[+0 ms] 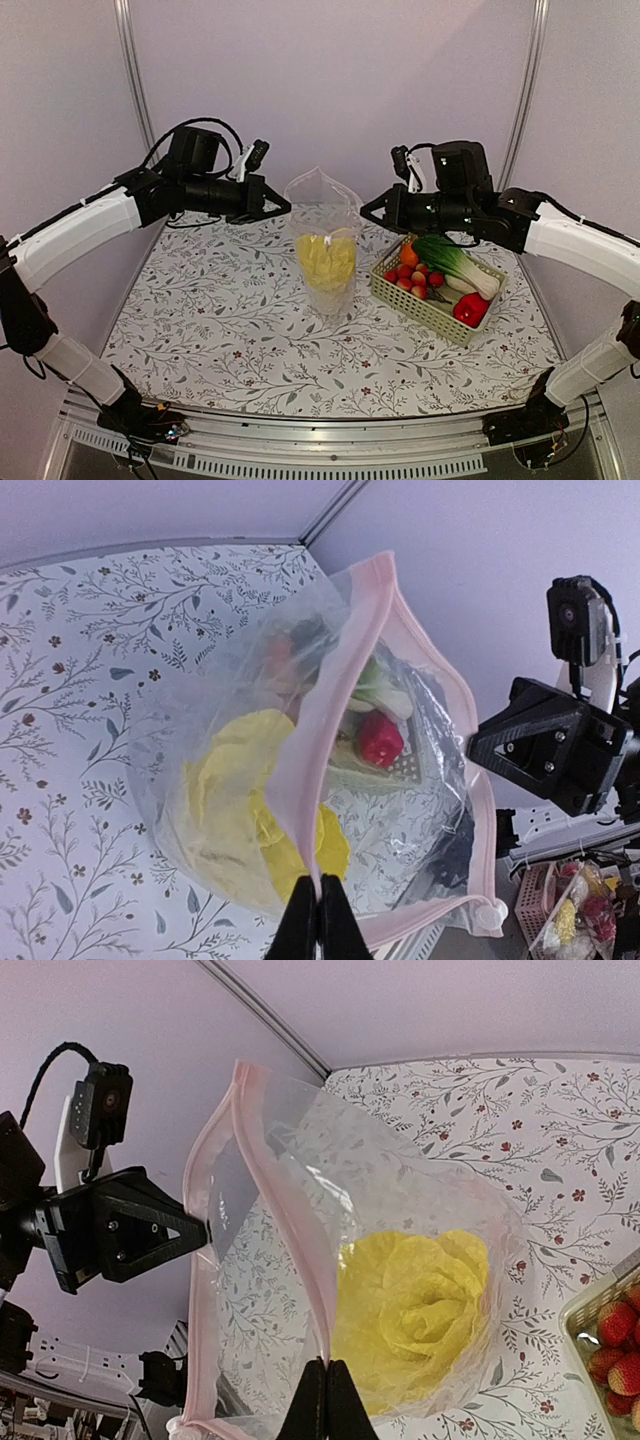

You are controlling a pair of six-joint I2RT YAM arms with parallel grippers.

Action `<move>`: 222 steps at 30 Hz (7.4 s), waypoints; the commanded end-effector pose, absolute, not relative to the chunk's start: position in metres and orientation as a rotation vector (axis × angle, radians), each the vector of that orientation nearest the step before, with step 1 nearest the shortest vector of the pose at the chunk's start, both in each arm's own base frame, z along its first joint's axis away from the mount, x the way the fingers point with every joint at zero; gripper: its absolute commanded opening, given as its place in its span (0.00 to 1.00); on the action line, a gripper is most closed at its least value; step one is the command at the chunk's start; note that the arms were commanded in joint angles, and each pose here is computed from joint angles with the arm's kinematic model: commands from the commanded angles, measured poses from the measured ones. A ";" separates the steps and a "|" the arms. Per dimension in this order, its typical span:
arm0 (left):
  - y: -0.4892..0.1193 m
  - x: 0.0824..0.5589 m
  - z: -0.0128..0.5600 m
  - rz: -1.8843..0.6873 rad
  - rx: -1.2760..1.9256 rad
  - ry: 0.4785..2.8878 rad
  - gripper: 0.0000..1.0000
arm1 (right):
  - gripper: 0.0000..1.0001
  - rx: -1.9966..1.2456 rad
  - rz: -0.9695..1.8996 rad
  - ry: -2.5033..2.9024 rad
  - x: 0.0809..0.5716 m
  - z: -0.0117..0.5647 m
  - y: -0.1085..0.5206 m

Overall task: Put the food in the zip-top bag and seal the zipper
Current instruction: Adjust the zipper food storage bag at the center of the board, then pick up the fake fruit from the bin, then place the fake fruit in the zipper food storage bag, then pick up the fake vegetable from the bin.

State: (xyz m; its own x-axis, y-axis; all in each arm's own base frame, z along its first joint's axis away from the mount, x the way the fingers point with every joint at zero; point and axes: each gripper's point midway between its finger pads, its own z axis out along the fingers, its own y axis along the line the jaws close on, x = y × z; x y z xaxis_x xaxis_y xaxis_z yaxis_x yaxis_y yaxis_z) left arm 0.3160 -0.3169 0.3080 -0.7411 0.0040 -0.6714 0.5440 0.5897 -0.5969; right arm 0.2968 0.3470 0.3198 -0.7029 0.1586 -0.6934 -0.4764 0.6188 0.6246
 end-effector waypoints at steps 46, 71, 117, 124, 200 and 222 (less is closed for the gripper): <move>-0.317 0.318 0.321 -1.252 0.471 2.116 0.00 | 0.57 0.092 0.421 2.637 0.351 0.095 0.207; -0.320 0.324 0.323 -1.253 0.476 2.116 0.00 | 0.10 0.114 0.262 2.398 0.368 0.170 0.179; -0.381 0.315 0.340 -1.404 0.601 2.065 0.00 | 0.13 -0.383 1.331 1.571 0.272 0.535 0.360; -0.382 0.314 0.340 -1.405 0.602 2.064 0.00 | 0.12 -0.393 1.353 1.693 0.277 0.485 0.390; -0.360 0.318 0.330 -1.358 0.564 2.088 0.00 | 0.77 -0.566 0.711 2.124 0.286 0.340 0.362; -0.350 0.314 0.317 -1.302 0.558 2.129 0.00 | 0.65 -0.258 0.453 2.273 0.283 0.287 0.265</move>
